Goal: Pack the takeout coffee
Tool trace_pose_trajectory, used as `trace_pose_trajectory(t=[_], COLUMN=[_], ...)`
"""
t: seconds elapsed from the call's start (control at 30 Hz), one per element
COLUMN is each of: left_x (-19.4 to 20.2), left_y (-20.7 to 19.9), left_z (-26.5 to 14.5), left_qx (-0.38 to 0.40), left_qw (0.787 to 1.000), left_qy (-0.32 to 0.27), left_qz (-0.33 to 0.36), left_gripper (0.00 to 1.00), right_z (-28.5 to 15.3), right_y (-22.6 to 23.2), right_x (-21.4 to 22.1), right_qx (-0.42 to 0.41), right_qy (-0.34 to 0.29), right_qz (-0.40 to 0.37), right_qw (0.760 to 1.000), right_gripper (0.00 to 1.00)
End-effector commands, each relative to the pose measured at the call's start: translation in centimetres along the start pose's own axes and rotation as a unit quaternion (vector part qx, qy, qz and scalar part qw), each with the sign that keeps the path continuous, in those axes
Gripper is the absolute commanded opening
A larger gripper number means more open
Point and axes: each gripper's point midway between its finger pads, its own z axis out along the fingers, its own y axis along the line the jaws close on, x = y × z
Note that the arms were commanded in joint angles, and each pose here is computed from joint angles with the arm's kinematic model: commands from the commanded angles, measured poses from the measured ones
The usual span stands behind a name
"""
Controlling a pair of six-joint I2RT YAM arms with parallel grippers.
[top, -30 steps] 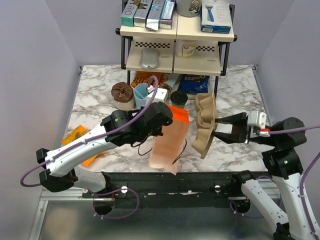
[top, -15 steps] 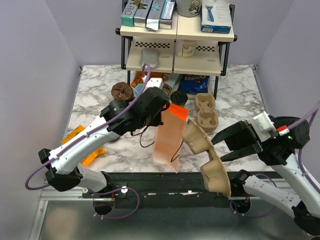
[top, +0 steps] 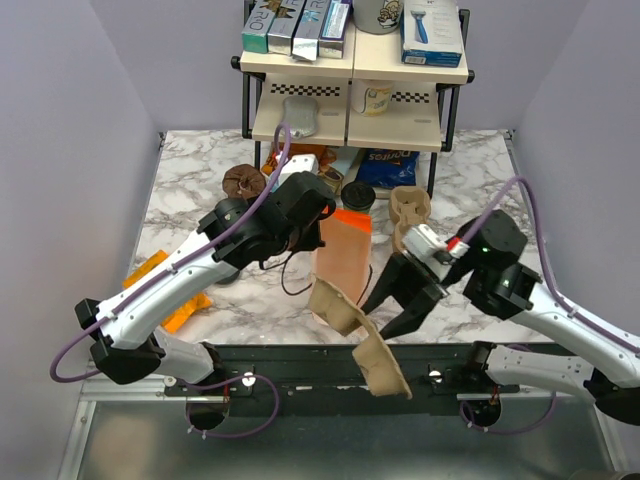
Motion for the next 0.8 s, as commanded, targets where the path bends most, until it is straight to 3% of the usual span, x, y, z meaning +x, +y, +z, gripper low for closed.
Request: trace_pose_trajectory(t=[0.0,0.23,0.47,0.63,0.77], left_x=[0.5,0.7,0.9,1.3,1.5], left_y=[0.3,0.4,0.5,-0.1,-0.1], left_z=[-0.6,-0.6,-0.8,-0.9,-0.7], left_qx=[0.011,0.010,0.021,0.044,0.044], left_qw=[1.000,1.000,1.000,0.999,0.999], left_qy=[0.007,0.010,0.010,0.018,0.023], left_qz=[-0.020,-0.024,-0.018,-0.002,0.010], left_gripper=[0.00,0.00,0.00,0.00,0.00], right_z=[0.2,0.5,-2.0,-6.2,-6.7], right_y=[-3.2,-6.4,-7.7,-11.2,-11.9], right_x=[3.0,5.4,7.5,9.4,9.7], right_qx=[0.068,0.129,0.226,0.375,0.388], right_qy=[0.035,0.041,0.103,0.174,0.195], right_qz=[0.039,0.106,0.080,0.092,0.093], right_qw=[0.996,0.985,0.965,0.906,0.896], right_gripper=[0.38,0.38,0.38,0.36,0.34])
